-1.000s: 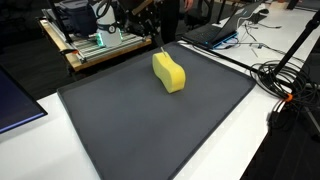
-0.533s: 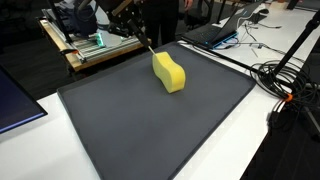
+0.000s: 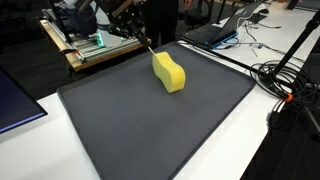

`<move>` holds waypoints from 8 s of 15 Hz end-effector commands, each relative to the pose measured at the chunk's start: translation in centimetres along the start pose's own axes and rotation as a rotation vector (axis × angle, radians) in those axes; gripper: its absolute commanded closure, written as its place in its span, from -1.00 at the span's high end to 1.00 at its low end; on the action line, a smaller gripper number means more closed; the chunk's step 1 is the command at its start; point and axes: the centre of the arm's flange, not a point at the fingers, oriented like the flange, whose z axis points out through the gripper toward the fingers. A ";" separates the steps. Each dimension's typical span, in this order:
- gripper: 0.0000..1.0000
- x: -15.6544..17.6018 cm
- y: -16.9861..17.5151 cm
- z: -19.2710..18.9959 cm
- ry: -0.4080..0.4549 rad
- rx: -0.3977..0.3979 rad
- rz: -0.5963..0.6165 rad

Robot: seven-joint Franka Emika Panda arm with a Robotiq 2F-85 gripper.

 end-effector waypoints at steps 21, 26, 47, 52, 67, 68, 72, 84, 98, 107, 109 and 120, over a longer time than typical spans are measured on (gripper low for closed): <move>-0.75 -20.0 -3.0 0.1 0.162 -0.034 -0.299; -0.75 -20.0 -3.9 -0.1 0.170 -0.043 -0.322; -0.94 -12.6 -19.9 6.4 0.102 -0.441 -0.716; -0.94 -10.9 -20.7 8.9 0.071 -0.537 -0.745; -0.94 -8.0 -20.1 13.2 0.101 -0.630 -0.531; -0.94 -8.1 -20.1 13.5 0.095 -0.628 -0.512; -0.94 -8.3 -19.9 14.3 0.095 -0.629 -0.477; -0.94 -8.3 -18.1 18.4 0.066 -0.618 -0.477; -0.94 -9.1 -15.0 21.1 -0.008 -0.651 -0.480; -0.94 -10.1 -14.4 22.2 -0.032 -0.671 -0.504; -0.94 -10.4 -14.3 22.4 -0.038 -0.677 -0.512; -0.94 -11.0 -14.2 22.7 -0.052 -0.696 -0.544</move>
